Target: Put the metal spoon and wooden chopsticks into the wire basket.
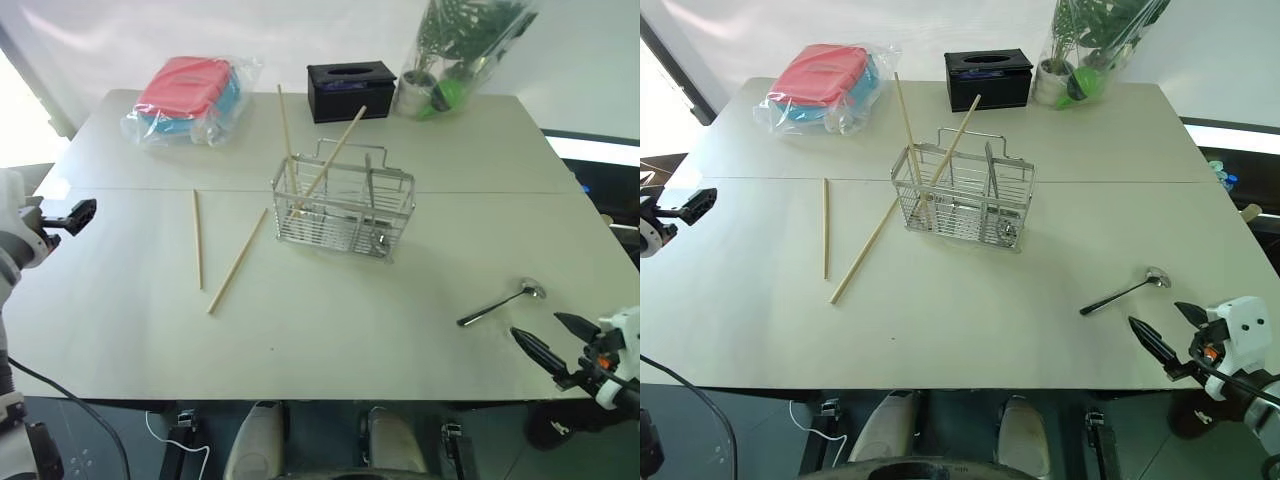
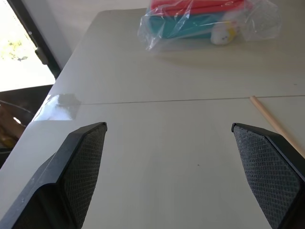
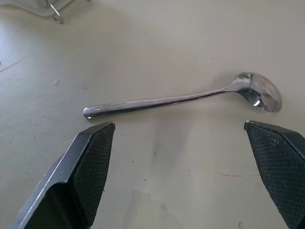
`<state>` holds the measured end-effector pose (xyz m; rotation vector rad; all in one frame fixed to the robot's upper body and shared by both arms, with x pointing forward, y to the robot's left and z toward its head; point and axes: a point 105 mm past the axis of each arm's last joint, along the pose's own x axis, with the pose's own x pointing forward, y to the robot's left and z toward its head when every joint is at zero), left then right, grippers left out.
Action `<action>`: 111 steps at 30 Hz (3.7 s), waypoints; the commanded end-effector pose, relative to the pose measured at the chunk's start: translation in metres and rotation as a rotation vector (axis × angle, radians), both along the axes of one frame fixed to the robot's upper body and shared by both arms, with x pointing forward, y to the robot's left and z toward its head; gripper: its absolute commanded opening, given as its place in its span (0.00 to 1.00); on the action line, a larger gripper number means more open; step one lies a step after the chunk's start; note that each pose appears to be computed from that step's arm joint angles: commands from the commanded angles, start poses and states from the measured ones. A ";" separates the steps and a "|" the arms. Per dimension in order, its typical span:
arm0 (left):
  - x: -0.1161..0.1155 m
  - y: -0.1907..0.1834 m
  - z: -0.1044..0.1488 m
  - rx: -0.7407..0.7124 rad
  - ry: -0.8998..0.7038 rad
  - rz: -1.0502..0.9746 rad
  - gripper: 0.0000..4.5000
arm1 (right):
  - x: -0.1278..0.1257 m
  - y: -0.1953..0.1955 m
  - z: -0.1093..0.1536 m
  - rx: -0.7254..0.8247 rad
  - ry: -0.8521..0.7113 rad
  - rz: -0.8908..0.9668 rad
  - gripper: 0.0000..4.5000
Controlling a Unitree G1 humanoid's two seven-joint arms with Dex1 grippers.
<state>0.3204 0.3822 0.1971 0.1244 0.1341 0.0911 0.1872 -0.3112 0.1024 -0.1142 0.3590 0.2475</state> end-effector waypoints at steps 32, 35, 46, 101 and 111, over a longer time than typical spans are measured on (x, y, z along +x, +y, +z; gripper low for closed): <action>-0.011 -0.139 0.056 0.102 -0.018 -0.710 0.98 | 0.061 0.014 0.093 -0.408 -0.104 0.467 1.00; -0.021 -0.174 0.063 0.155 0.002 -0.912 0.98 | 0.076 0.017 0.105 -0.553 -0.074 0.633 1.00; -0.038 -0.223 0.069 0.175 0.038 -1.219 0.98 | 0.104 0.001 0.065 -0.973 0.262 1.137 1.00; -0.039 -0.232 0.081 0.160 0.000 -1.252 1.00 | 0.116 0.160 0.223 0.291 -0.392 1.006 0.01; -0.036 -0.233 0.085 0.166 -0.023 -1.244 1.00 | 0.153 0.208 0.180 0.249 -0.379 0.899 0.01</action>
